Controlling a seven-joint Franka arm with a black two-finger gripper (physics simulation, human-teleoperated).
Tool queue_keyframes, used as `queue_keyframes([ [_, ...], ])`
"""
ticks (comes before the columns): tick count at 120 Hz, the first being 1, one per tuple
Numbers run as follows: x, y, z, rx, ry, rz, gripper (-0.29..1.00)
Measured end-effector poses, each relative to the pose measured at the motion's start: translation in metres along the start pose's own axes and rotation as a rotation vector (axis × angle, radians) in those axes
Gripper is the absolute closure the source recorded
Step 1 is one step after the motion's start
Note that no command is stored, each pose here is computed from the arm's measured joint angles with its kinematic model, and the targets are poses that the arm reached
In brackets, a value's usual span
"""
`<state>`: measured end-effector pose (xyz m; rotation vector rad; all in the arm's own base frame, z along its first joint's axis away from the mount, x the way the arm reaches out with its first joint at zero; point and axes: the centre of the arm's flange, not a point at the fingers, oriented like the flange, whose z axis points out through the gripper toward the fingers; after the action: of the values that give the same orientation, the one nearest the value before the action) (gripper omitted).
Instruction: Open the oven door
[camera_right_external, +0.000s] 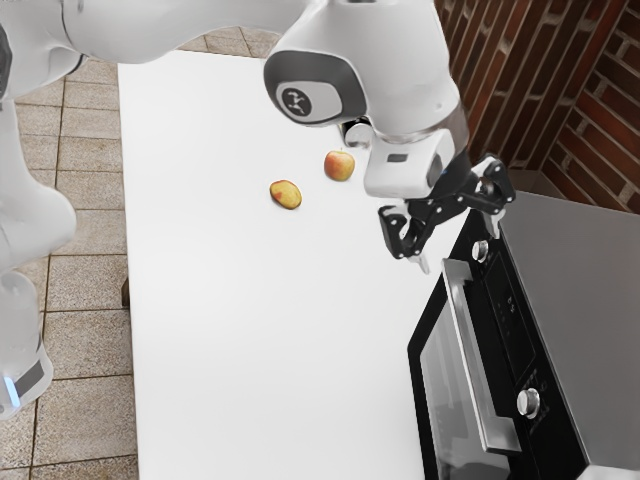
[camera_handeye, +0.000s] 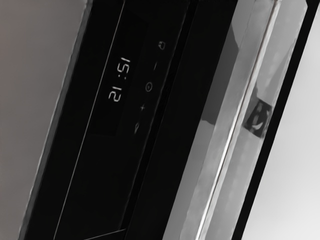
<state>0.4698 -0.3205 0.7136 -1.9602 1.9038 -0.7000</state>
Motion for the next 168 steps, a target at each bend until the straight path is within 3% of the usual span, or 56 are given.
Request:
queue_keyframes([
  [52,0.016,0.011,0.003,0.073,0.055,0.202,0.0],
  [95,0.043,0.042,0.046,0.029,0.047,0.324,0.0],
  [168,0.035,0.063,0.085,-0.018,0.027,0.375,0.0],
])
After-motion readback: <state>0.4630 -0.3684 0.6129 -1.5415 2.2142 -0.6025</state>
